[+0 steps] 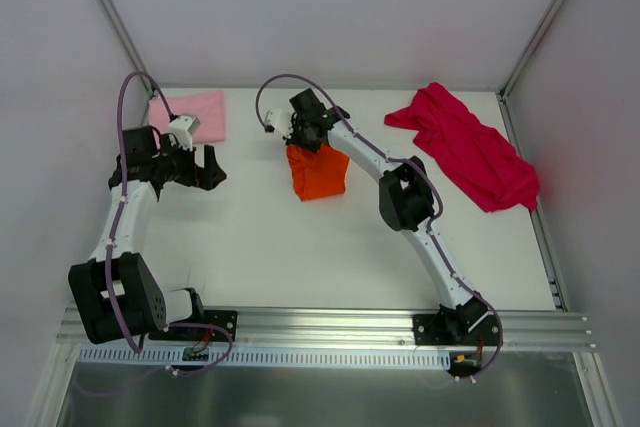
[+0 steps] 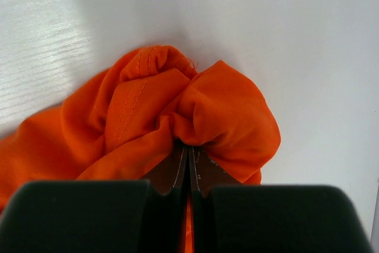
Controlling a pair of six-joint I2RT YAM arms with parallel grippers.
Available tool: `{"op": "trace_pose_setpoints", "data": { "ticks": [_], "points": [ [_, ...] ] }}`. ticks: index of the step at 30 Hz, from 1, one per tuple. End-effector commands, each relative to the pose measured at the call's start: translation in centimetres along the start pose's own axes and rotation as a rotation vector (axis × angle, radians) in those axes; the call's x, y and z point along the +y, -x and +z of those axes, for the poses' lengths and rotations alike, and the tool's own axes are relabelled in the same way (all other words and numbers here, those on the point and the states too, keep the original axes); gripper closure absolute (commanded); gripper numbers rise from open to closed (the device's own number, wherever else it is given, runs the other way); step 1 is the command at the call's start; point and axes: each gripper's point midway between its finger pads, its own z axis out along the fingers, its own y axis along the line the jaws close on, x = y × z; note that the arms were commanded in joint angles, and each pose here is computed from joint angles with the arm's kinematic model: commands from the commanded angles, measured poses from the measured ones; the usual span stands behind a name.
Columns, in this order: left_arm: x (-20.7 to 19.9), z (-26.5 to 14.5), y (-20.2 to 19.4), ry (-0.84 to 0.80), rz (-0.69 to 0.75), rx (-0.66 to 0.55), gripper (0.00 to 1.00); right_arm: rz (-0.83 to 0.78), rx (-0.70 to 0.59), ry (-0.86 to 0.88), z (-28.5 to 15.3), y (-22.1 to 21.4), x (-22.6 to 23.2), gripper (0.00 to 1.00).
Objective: Fold and stack the t-shirts
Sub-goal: Put the neatly folded tshirt into the corner of the board with the left arm
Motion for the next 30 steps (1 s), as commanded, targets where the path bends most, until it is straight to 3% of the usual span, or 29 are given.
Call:
{"op": "trace_pose_setpoints", "data": {
  "ticks": [1, 4, 12, 16, 19, 20, 22, 26, 30],
  "points": [
    [0.5, -0.5, 2.7, 0.006, 0.053, -0.064, 0.01, 0.034, -0.011, 0.018, -1.4, 0.5, -0.5, 0.98],
    [0.2, -0.8, 3.3, 0.001, 0.063, -0.073, 0.01, 0.046, 0.011, 0.044, -1.5, -0.2, 0.4, 0.98],
    [-1.2, -2.3, 4.6, -0.017, 0.093, -0.130, 0.01, 0.132, -0.001, -0.307, -8.9, 1.9, -7.4, 0.98],
    [-1.5, -2.5, 4.3, -0.016, 0.117, -0.146, 0.01, 0.098, 0.035, -0.454, -14.3, 1.9, -9.9, 0.74],
    [-1.7, -2.4, 4.0, -0.032, 0.122, -0.145, 0.01, 0.065, 0.007, -0.535, -19.4, 2.9, -11.6, 0.48],
    [-1.9, -2.2, 3.9, -0.046, 0.119, -0.143, 0.01, 0.049, -0.022, -0.554, -21.7, 3.7, -11.8, 0.22],
    [-1.9, -2.1, 3.6, -0.048, 0.118, -0.145, 0.01, 0.017, -0.024, -0.570, -23.1, 4.1, -11.4, 0.01],
    [-2.2, -2.0, 3.0, -0.057, 0.115, -0.146, 0.01, 0.030, -0.019, -0.662, -27.7, 2.6, -12.4, 0.00],
    [-2.9, -2.5, 3.0, -0.069, 0.131, -0.166, 0.01, 0.120, 0.060, -0.688, -28.7, -3.2, -12.1, 0.00]
  ]
}}
